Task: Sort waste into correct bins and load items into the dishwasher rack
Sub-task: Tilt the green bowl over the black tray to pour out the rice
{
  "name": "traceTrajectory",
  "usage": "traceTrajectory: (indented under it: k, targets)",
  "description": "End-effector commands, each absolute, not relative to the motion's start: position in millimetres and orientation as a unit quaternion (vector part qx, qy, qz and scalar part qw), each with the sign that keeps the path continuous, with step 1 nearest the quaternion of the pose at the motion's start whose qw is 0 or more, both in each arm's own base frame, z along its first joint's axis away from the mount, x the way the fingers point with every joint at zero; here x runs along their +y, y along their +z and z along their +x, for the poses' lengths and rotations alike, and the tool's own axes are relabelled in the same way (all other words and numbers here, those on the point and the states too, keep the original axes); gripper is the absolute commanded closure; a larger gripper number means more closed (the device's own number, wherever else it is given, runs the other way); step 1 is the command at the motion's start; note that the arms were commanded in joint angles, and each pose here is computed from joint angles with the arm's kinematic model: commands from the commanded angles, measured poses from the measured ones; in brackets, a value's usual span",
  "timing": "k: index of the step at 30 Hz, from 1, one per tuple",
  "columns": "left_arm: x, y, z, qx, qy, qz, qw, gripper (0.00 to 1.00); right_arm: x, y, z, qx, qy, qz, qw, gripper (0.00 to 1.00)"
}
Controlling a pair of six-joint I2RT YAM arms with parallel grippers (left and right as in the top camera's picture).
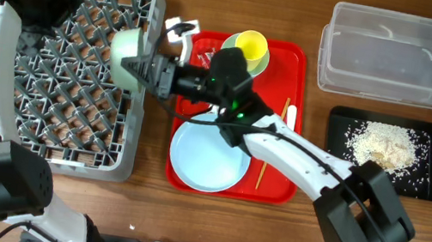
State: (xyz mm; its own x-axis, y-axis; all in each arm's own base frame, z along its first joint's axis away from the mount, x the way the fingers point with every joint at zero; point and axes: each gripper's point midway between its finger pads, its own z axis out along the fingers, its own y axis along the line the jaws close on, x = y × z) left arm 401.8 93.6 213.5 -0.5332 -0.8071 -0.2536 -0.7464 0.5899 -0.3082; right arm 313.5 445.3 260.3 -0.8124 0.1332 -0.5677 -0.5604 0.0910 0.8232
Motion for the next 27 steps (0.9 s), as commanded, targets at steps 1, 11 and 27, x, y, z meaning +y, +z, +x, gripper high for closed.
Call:
traceTrajectory:
  k: [1, 11, 27]
  targets:
    - [84, 212, 386, 0.875, -0.092, -0.451, 0.152, 0.0, 433, 238, 346, 0.716, 0.61, -0.134, 0.312, 0.95]
    - [39, 211, 374, 0.922, -0.152, -0.339, 0.104, 0.0, 321, 211, 395, 0.827, 0.444, -0.086, 0.335, 0.96]
    - [-61, 214, 396, 0.959, -0.109, -0.211, 0.153, 0.03, 317, 163, 366, 0.881, 0.363, -0.113, 0.283, 0.95]
